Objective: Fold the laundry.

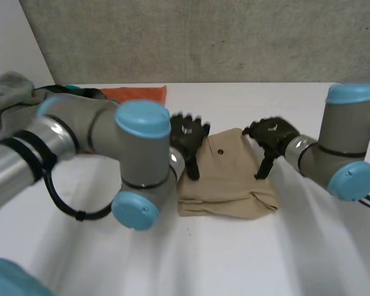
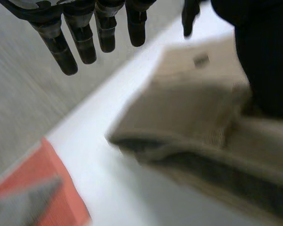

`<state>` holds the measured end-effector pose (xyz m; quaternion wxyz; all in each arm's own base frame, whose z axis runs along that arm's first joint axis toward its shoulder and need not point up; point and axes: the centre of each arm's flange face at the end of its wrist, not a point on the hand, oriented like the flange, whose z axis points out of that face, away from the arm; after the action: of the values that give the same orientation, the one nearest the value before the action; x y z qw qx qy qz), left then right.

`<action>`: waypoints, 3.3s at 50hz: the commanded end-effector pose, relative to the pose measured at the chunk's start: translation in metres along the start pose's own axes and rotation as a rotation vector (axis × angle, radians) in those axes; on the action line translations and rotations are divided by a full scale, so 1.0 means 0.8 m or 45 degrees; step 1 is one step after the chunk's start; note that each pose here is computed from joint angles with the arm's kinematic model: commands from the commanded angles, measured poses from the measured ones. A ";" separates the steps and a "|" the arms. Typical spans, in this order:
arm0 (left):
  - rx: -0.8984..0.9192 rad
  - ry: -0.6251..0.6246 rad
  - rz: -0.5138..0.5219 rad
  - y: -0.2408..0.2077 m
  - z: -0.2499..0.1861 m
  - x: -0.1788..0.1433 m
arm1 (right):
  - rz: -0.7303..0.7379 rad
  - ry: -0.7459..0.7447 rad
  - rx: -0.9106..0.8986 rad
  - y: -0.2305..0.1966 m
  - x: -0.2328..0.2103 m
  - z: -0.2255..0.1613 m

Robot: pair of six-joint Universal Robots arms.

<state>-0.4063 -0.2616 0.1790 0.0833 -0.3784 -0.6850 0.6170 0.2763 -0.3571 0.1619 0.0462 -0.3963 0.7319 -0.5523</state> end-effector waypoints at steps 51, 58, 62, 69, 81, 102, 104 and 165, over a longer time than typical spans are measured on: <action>0.185 0.470 -0.287 -0.056 -0.129 -0.049 | 0.695 -0.049 -0.038 0.066 -0.034 -0.029; 0.218 0.465 -0.277 -0.060 -0.127 -0.050 | 0.700 0.183 0.090 0.044 0.008 -0.013; 0.232 0.461 -0.277 -0.062 -0.126 -0.051 | 0.696 0.272 0.134 0.042 0.037 0.006; 0.257 0.450 -0.273 -0.068 -0.125 -0.054 | 0.697 0.503 0.191 0.059 0.119 0.041; 0.258 0.456 -0.269 -0.066 -0.120 -0.051 | 0.707 0.785 0.192 0.114 0.240 0.080; 0.234 0.461 -0.284 -0.059 -0.113 -0.046 | 0.469 1.067 0.105 0.171 0.334 0.058; 0.230 0.462 -0.285 -0.057 -0.112 -0.046 | 0.470 1.109 0.098 0.174 0.340 0.054; 0.133 0.456 -0.318 -0.027 -0.109 -0.047 | 0.310 0.984 0.106 0.174 0.336 0.062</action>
<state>-0.3391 -0.2160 0.2320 0.2992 -0.3896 -0.6669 0.5603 0.0636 -0.5524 0.1217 -0.1067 -0.1042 0.7161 -0.6819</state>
